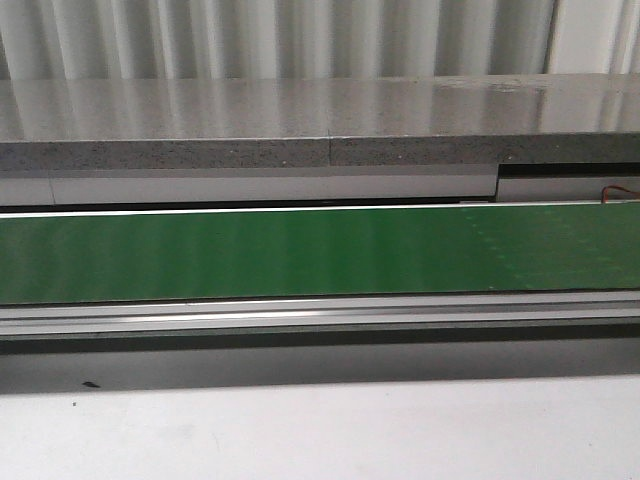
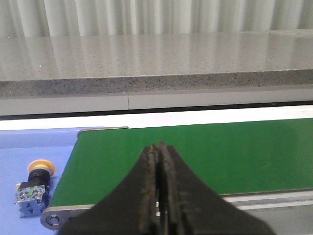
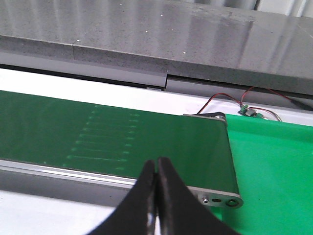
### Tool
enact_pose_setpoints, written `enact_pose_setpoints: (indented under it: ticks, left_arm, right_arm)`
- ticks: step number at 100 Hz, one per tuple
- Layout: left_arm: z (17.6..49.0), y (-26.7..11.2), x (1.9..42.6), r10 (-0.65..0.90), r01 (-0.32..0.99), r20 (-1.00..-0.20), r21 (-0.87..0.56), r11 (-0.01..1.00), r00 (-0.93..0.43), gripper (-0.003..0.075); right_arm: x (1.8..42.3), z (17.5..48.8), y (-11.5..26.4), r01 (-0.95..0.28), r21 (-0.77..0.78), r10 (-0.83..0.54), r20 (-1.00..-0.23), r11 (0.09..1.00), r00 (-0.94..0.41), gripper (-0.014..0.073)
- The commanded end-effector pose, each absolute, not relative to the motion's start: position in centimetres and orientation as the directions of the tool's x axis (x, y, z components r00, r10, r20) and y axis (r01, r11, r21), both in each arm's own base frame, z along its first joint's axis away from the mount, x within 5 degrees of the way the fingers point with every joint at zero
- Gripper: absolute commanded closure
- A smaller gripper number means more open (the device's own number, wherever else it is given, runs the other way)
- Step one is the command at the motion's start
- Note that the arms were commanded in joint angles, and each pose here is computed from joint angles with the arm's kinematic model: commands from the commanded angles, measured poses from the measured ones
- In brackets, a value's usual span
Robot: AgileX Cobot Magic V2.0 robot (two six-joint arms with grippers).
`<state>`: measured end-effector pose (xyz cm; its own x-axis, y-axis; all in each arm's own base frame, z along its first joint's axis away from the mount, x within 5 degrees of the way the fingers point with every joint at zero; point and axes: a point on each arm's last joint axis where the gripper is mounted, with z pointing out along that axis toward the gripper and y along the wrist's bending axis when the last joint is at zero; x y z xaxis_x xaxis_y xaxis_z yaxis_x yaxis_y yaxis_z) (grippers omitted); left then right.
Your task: Move button from right to left
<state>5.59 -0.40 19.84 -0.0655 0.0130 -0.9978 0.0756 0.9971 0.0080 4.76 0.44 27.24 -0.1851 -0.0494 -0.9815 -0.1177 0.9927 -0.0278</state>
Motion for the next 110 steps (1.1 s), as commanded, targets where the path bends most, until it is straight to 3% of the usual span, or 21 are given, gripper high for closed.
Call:
enact_pose_setpoints:
  ticks: [1,51,110]
  left_arm:
    - [19.4,-0.5,5.5,-0.005,0.083,-1.000,-0.005,0.997,0.002,0.0741]
    - [19.4,-0.5,5.5,-0.005,0.083,-1.000,-0.005,0.997,0.002,0.0741]
    - [19.4,-0.5,5.5,-0.005,0.083,-1.000,-0.005,0.997,0.000,0.0741]
  right_arm:
    - [5.0,28.3,0.4,-0.105,-0.060,-0.069,-0.994,0.993,-0.089,0.0663]
    - [5.6,21.6,-0.2,0.036,0.038,0.032,-0.989,0.999,0.144,0.0663]
    - [5.3,21.5,-0.2,0.037,0.043,0.037,-0.989,0.998,0.143,0.0663]
